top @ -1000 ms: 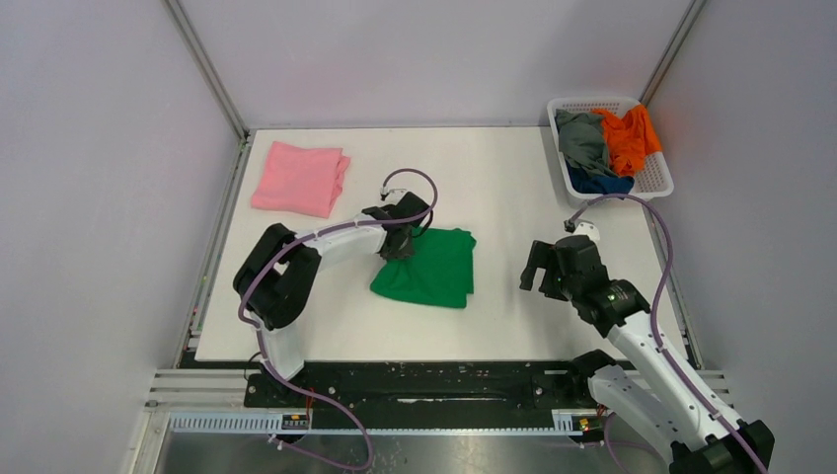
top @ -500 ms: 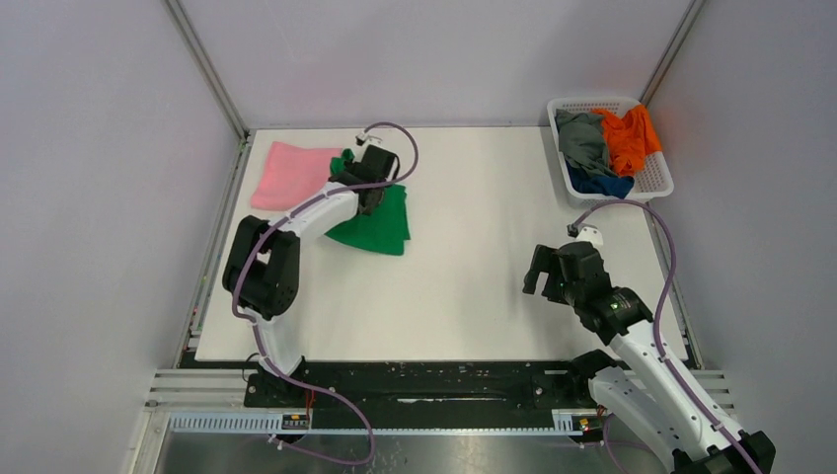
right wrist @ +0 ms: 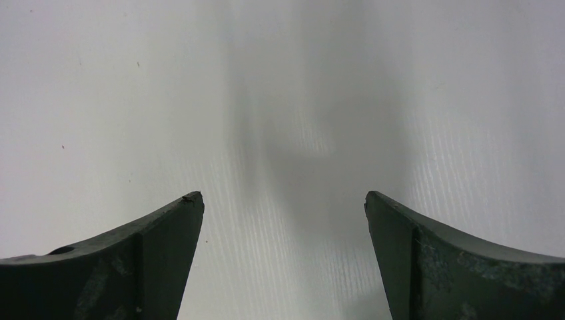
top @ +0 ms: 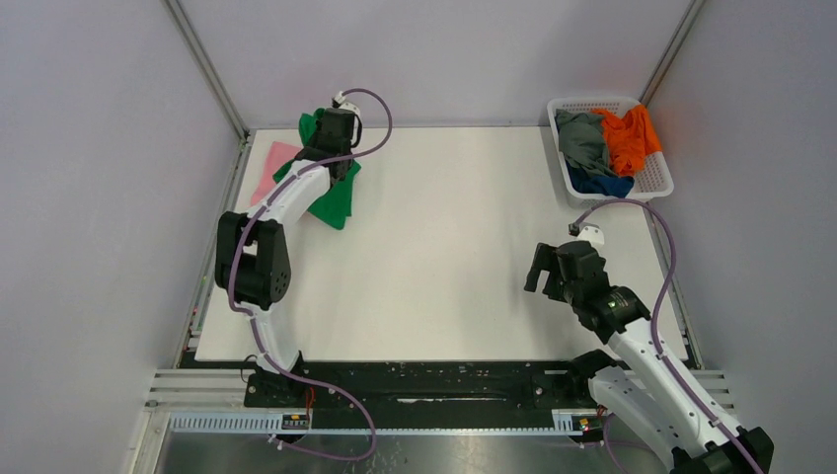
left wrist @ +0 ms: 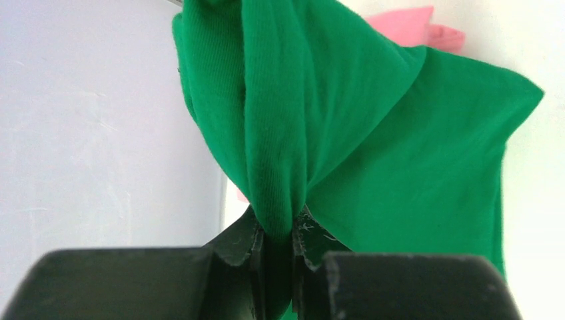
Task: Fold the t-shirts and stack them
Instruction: Put the neatly folded tshirt into the corner of the board with the left arm
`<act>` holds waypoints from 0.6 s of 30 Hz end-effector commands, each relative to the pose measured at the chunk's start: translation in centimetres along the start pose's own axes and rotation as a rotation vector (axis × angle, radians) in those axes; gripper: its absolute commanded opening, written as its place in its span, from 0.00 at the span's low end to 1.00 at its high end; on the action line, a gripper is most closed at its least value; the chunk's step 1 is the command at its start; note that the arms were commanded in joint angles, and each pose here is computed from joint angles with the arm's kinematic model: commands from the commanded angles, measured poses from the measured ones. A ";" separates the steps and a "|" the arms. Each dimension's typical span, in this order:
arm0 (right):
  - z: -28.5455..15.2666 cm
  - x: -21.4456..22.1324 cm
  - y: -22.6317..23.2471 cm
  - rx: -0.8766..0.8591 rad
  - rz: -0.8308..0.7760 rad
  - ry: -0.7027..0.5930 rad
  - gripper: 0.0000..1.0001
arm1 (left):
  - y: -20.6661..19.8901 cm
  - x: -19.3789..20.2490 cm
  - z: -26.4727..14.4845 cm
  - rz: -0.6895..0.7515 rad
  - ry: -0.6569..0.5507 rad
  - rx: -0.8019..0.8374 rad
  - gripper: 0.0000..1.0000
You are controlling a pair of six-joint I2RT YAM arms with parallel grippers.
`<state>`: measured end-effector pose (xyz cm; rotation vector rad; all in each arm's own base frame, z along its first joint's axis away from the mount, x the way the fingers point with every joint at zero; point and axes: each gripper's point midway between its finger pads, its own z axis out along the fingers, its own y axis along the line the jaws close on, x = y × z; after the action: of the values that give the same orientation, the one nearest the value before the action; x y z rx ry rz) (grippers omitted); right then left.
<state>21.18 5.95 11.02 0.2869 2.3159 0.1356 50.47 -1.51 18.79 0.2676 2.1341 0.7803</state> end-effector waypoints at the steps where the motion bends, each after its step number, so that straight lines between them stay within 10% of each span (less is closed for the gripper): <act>1: 0.4 -0.9 -0.3 0.030 0.001 -0.036 0.99 | 4.3 -5.4 -1.4 0.022 -0.148 -0.047 0.00; 18: 0.4 -1.2 -0.8 0.052 0.006 -0.058 0.99 | 7.5 -6.6 -0.6 0.042 -0.139 -0.056 0.00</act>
<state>21.31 5.54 10.80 0.2969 2.3172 0.1021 52.78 0.21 25.30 0.3776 2.0363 0.8265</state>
